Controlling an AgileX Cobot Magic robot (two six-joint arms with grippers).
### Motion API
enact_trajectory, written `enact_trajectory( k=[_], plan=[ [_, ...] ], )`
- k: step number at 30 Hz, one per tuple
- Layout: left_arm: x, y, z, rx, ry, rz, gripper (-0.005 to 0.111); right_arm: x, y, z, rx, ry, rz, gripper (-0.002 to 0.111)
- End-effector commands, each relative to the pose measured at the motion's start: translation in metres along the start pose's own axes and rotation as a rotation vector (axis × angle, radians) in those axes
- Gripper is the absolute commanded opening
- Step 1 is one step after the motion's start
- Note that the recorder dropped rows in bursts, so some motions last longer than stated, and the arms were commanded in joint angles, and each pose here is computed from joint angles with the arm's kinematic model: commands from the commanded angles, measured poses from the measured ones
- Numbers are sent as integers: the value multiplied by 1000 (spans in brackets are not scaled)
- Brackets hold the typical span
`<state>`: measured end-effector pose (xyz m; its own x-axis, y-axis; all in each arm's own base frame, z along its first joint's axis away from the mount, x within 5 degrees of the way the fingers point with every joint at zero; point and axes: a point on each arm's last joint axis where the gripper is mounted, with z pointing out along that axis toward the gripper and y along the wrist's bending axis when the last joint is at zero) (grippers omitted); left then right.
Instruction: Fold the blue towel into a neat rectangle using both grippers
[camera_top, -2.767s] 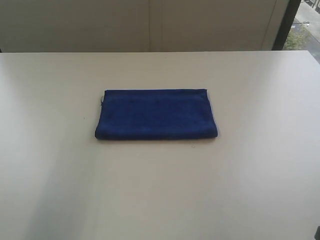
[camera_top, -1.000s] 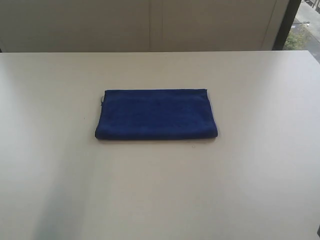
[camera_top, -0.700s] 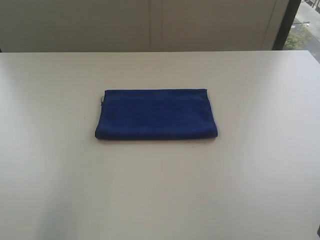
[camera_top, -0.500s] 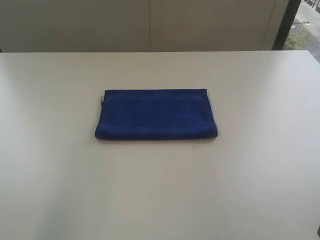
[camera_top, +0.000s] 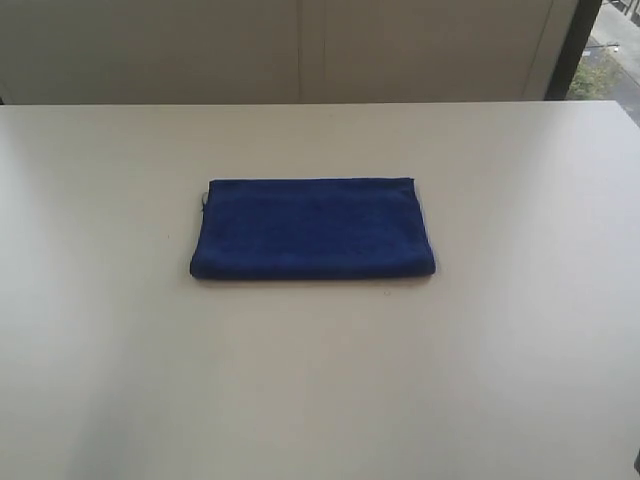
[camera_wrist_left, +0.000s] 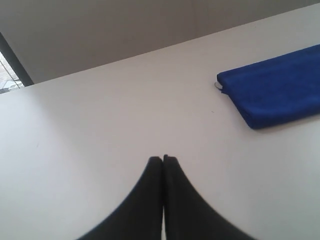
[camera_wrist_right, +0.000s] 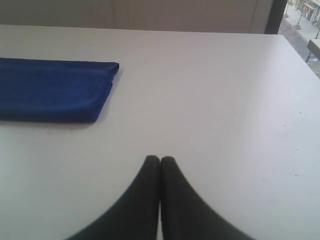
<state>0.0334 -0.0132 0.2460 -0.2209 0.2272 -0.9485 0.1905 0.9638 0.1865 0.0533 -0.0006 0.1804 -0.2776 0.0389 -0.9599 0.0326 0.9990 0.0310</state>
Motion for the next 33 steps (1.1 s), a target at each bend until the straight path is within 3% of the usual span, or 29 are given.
enact_trajectory(
  k=[1,7,16,33],
  plan=[
    [11,0,6,-15,18,-11,0,-1,0,0,8,-15,3,0],
    [38,2,24,-82,12,-53,0,-1,0,0,8,-15,3,0],
    [73,-2,37,-80,116,-57,0,-1,0,0,8,-15,3,0],
    [74,-1,36,-95,115,-147,0,-1,0,0,8,-15,3,0]
  ],
)
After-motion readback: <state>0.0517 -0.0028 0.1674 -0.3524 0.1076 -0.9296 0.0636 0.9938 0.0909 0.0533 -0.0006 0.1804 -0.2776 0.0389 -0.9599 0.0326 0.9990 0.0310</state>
